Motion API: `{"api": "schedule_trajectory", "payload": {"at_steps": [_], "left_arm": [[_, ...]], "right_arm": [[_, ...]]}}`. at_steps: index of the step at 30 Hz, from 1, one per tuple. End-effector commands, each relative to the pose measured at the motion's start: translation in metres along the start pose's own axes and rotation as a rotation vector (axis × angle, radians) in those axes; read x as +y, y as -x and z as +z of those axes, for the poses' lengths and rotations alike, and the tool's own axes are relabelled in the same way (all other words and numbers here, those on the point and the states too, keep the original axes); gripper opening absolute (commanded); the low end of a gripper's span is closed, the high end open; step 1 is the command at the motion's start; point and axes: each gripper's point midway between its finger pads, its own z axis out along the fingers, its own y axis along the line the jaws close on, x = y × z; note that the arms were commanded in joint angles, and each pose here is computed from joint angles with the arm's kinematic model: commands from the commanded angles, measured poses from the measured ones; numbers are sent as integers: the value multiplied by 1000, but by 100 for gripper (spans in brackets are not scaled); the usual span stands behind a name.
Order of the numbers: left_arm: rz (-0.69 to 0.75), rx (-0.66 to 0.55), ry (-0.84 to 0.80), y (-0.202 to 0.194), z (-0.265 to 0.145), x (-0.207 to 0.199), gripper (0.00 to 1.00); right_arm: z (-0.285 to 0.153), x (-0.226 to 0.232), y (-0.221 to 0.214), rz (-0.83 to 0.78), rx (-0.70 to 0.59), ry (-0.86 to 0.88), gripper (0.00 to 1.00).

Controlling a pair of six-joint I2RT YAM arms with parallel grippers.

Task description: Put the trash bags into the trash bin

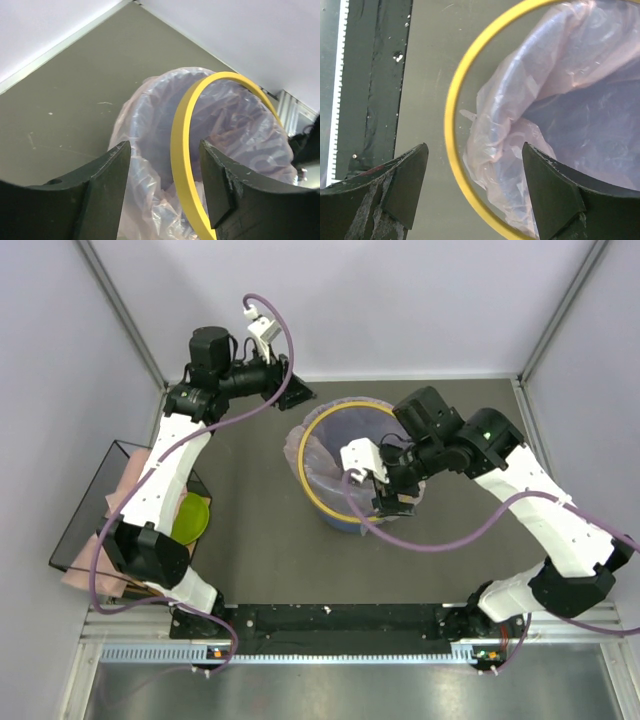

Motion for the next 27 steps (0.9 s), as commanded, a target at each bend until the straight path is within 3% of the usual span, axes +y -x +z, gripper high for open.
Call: {"api": "schedule_trajectory", "payload": {"at_steps": [1,7,11,17,19,20,22,27], "left_arm": [[58,-29,-172,14,-6,-42,58],[103,21,-187,-5,-5,-51,57],[166,36,-109,-11,-6,-40,71],[335,72,-153,-36,-20,-60,76],[431,-14,-151,-27,-33,-74,77],[394,3,-140,-51,-32,-68,79],[415,-115,-75,-33,-45,-76,81],[429,-191,27,-40,-54,-88,77]], "right_arm": [[-27,-4,4,107,-36,-37,76],[-16,-40,-12,226,-18,-61,73],[-1,-58,-19,313,-11,-69,72],[1,-63,-8,344,-61,-62,71],[0,-63,-7,348,-68,-62,70],[0,-63,-6,350,-71,-64,70],[1,-64,-4,359,-78,-65,70],[2,-69,-4,383,-76,-71,70]]}}
